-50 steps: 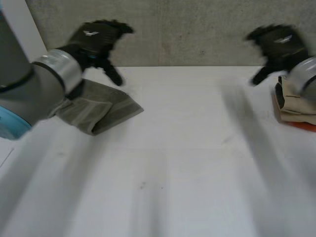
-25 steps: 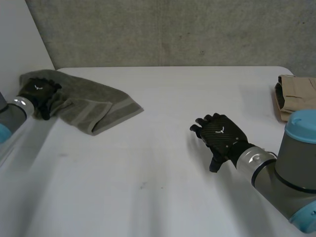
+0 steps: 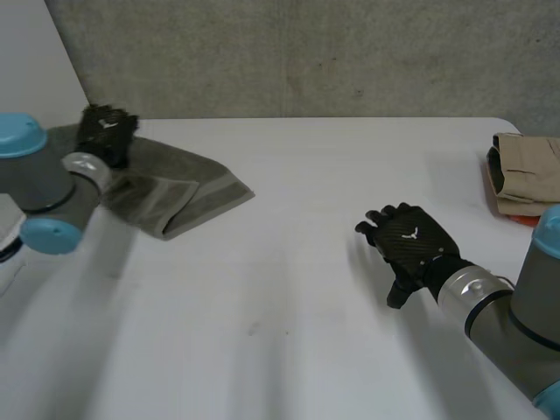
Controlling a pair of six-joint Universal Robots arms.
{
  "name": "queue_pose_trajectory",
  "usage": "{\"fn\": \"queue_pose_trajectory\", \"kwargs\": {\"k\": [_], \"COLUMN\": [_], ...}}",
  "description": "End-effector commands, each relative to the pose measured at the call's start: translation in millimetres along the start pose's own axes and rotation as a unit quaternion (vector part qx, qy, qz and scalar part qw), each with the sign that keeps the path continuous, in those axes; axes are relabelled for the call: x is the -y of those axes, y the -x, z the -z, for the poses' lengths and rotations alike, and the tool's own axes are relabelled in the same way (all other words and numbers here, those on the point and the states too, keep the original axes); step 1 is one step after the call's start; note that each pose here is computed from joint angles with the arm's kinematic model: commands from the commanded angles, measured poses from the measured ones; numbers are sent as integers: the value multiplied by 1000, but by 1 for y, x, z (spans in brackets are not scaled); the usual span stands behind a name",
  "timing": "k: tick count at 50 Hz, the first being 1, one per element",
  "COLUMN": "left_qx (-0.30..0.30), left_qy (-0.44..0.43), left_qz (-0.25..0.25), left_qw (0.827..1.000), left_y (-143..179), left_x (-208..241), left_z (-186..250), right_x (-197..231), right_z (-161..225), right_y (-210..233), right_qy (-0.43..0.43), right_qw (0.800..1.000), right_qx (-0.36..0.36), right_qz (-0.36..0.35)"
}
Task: Fold the laundry.
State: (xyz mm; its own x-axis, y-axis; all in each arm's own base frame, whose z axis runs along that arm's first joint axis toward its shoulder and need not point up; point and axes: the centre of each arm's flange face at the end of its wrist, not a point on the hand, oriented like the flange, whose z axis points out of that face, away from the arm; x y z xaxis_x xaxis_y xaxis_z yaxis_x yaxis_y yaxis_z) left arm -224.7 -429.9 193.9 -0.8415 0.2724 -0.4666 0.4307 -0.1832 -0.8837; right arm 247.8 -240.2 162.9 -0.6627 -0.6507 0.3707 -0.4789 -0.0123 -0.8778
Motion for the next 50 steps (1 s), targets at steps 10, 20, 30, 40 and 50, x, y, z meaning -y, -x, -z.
{"fn": "queue_pose_trajectory", "kwargs": {"k": [10, 20, 30, 40, 50], "left_qx": [-124, -172, -182, -171, -151], "left_qy": [43, 122, 136, 121, 98], "left_qz": [-1, -56, -42, -48, -59], "left_qw": [991, 976, 973, 977, 982], "left_y": [-51, -25, -32, -34, -33], "left_x": [-2, -46, -58, -68, -76], "left_z": [22, 26, 29, 20, 8], "right_x": [-6, -7, -9, -11, -12], "right_z": [1, 0, 1, 0, 1], "right_y": [-9, -17, -16, -15, -14], "right_qy": [8, 9, 12, 15, 18], "right_qw": [1000, 1000, 1000, 1000, 1000], "right_qx": [-7, -20, -19, -17, -16], "right_qz": [-8, -11, -11, -13, -14]}}
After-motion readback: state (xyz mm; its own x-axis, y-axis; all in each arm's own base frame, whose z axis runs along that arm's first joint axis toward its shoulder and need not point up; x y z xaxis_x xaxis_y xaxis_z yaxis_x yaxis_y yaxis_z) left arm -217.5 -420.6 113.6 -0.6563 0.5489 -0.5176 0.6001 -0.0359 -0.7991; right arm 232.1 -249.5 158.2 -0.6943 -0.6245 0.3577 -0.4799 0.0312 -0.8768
